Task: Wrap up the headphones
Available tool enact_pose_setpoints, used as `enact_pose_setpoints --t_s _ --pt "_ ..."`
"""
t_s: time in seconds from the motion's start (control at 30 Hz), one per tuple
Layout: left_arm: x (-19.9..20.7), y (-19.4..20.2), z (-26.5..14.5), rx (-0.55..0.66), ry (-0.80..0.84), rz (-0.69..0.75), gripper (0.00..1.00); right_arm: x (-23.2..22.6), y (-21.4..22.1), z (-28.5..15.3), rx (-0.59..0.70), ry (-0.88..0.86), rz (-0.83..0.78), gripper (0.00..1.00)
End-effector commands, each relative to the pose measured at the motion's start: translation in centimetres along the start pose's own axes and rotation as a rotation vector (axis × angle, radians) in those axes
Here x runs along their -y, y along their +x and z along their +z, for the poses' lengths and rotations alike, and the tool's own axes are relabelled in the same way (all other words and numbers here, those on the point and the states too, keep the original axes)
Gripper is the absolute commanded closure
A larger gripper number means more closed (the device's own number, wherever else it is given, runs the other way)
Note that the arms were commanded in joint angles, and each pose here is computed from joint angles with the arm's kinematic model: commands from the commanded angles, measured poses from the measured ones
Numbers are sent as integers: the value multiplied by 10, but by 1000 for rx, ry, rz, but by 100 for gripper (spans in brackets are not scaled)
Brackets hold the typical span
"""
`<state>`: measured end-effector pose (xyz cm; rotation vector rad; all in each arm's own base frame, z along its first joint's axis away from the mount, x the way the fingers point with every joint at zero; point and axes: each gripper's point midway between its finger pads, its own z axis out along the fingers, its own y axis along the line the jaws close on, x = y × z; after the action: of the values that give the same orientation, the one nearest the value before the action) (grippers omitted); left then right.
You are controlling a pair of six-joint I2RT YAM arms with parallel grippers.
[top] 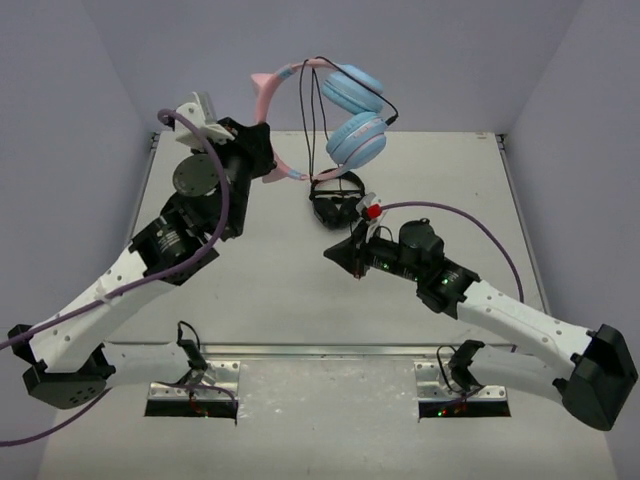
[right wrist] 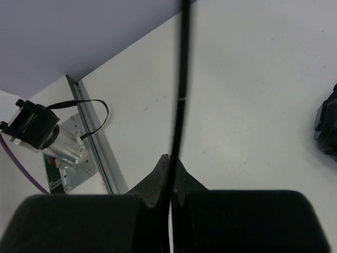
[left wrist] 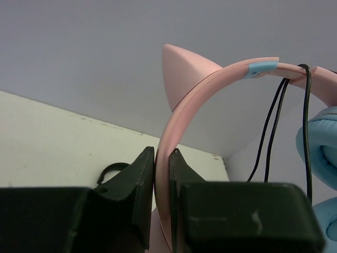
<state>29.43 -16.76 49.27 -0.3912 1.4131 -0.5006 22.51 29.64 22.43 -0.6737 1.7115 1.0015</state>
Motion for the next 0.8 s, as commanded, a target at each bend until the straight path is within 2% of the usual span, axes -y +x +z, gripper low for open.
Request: enact_pose_setpoints --t_s 0.0,0.1,0.3,0.43,0.57,0.7,0.77 --pt "-16 -39 9 155 -193 -111 100 -10 -11 -3 80 58 -86 99" --pt "-23 -22 28 151 -267 -32 100 -29 1 -4 46 49 -167 99" --pt "-49 -3 61 124 -372 29 100 -43 16 -2 -38 68 -273 99" --pt "-67 22 68 124 -449 122 100 -60 0 0 -53 57 -319 99" --pt "-95 49 75 114 -528 196 100 -77 -10 -6 -130 -3 -339 99" --pt "-109 87 76 56 -496 248 100 -88 -37 -10 -191 -34 -422 99" --pt "-106 111 77 25 -375 242 100 -80 -32 -13 -256 -13 -463 99"
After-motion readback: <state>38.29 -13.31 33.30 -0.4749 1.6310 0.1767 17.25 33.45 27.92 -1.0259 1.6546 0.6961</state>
